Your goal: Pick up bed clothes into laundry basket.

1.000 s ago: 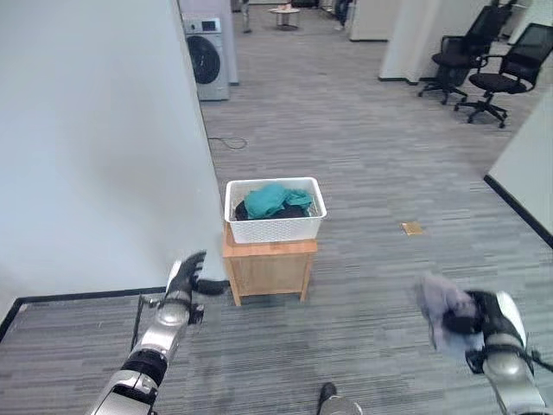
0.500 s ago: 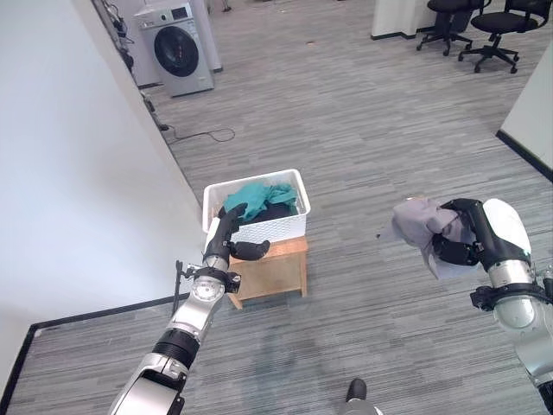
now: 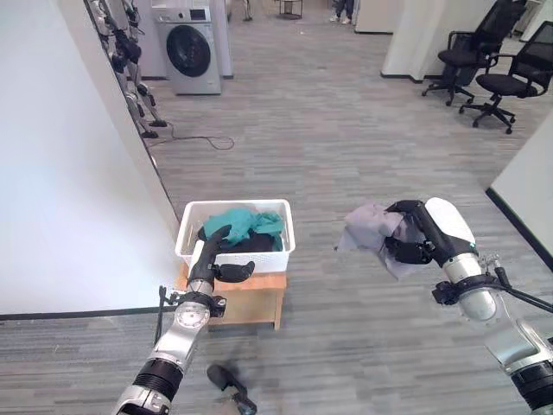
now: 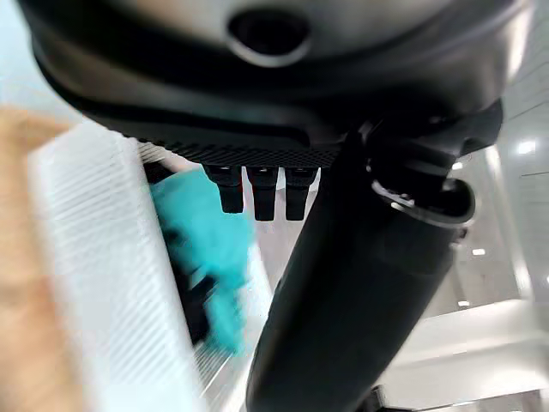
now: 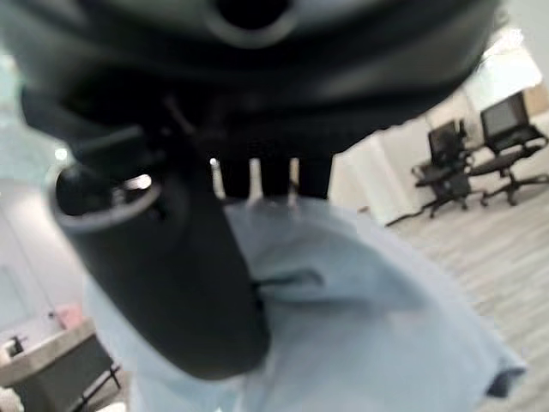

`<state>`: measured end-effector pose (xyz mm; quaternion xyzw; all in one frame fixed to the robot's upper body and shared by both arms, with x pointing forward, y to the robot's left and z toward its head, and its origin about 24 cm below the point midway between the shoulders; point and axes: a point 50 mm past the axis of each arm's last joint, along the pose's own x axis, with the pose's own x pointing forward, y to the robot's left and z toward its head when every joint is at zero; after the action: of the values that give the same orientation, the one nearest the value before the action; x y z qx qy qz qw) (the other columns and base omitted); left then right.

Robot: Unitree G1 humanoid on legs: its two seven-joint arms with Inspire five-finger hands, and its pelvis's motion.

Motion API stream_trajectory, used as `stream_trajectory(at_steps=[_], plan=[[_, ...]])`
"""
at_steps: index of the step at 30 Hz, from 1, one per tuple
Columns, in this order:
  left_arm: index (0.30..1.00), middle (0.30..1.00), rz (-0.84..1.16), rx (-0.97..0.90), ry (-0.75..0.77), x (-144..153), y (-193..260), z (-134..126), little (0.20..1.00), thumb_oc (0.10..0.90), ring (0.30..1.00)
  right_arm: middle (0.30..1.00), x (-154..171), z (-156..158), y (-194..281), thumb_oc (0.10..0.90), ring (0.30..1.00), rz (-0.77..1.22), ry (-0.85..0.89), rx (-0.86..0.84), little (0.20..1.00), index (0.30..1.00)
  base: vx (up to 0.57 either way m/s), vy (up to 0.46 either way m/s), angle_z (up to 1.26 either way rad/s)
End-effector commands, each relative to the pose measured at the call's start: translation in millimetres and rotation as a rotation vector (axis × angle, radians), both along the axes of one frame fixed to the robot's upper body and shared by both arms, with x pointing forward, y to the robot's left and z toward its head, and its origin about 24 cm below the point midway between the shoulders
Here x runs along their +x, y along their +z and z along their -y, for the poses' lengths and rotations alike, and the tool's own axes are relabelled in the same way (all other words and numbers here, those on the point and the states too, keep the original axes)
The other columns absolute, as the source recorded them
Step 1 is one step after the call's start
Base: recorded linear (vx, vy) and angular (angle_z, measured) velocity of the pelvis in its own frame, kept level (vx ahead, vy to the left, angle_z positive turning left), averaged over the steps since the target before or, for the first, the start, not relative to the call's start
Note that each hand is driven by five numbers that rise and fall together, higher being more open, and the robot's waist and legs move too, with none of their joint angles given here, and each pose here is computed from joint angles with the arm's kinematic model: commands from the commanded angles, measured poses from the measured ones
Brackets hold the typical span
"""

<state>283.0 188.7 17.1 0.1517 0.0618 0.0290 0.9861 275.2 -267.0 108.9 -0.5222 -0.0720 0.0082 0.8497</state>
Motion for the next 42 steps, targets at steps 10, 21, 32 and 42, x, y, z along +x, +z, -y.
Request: stream_trajectory(at_steps=[10,21,32,42], plan=[[0.900,0.900,0.440,0.146,0.043,-6,80,-13,0.900,0.800,0.900,0.300,14,-16,62,0.400,0.300,0.354,0.029,-0.022,0.300,0.300,0.27,-0.165,0.79],[0.900,0.900,0.285,0.104,0.152,-40,40,-41,0.900,0.800,0.900,0.300,-5,-2,17,0.400,0.300,0.244,-0.114,0.037,0.300,0.300,0.12,-0.261,0.99],[0.900,0.900,0.166,0.084,0.195,-57,14,-49,0.900,0.800,0.900,0.300,-3,-16,1,0.400,0.300,0.166,-0.073,0.070,0.300,0.300,0.04,-0.104,0.17],[0.900,0.900,0.119,0.072,0.190,-58,6,-50,0.900,0.800,0.900,0.300,4,-11,-52,0.400,0.300,-0.041,-0.208,0.177,0.300,0.300,0.05,-0.040,0.19]])
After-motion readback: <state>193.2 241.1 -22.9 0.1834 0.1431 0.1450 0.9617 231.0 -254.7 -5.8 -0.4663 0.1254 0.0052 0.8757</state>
